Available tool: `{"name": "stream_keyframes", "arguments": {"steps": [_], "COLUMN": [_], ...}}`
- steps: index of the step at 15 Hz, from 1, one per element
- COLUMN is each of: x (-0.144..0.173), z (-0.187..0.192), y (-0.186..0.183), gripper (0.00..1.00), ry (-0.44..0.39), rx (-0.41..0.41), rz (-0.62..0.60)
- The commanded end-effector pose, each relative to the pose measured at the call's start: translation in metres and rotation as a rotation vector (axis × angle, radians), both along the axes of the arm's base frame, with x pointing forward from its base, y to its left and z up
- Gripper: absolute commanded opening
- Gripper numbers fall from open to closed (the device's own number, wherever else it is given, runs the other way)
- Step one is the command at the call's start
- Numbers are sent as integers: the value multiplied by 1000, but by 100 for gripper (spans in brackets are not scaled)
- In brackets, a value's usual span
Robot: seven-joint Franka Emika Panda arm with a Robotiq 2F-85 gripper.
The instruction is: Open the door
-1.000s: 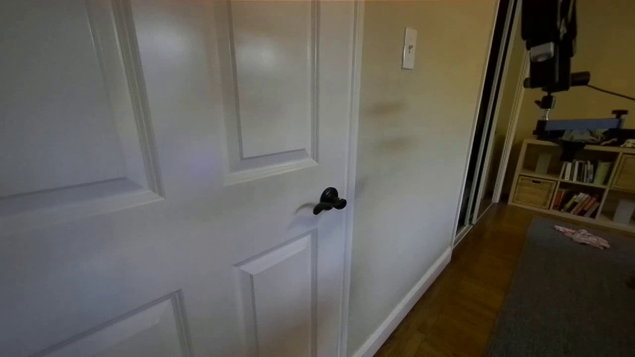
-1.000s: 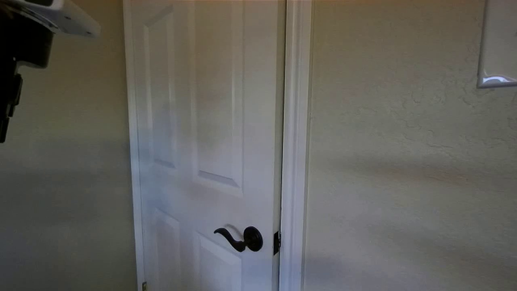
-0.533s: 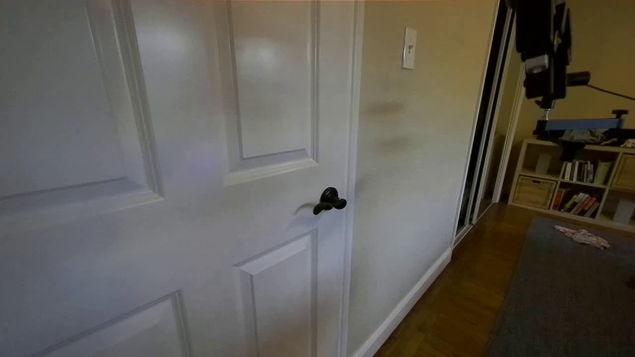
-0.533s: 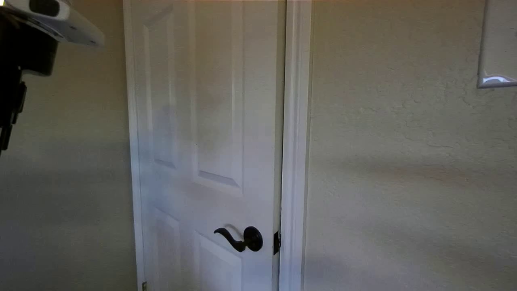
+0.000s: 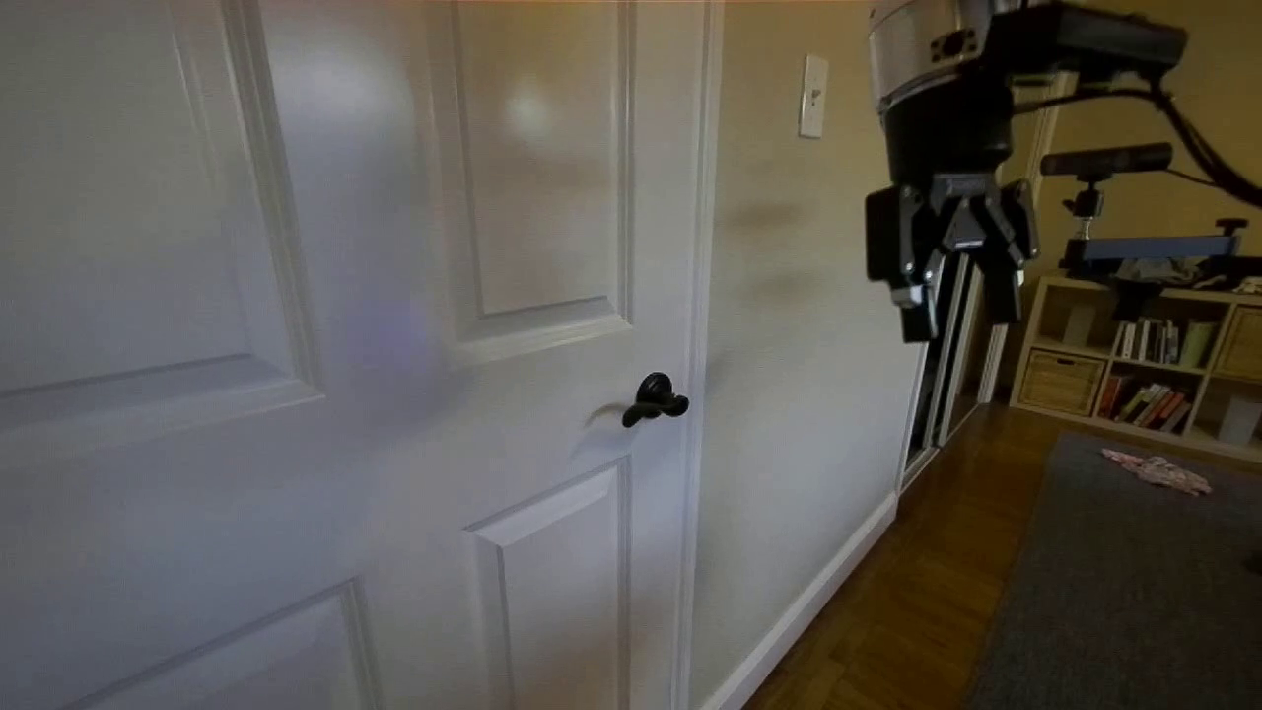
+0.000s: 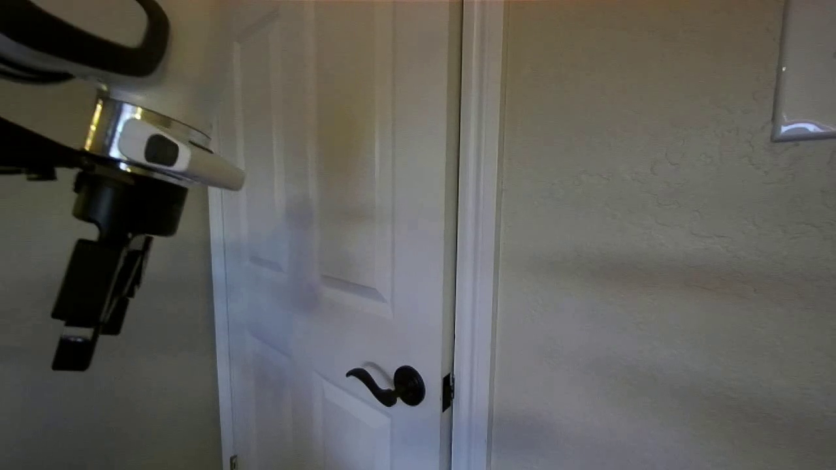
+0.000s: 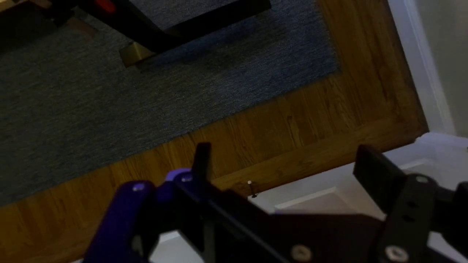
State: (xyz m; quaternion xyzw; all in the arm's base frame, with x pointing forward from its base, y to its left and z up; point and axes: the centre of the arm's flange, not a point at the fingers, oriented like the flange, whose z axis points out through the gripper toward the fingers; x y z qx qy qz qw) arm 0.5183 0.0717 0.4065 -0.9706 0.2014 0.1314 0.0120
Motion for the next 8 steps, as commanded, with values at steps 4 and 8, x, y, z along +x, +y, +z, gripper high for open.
{"name": "stream_keyframes", "arguments": {"steps": [4,8], "x": [65,60], "z": [-32,-37], "y": [-7,-10], "gripper": [100,100], "ry": [-21,-12], "rx": [1,3], "rz": [-220,-190]}}
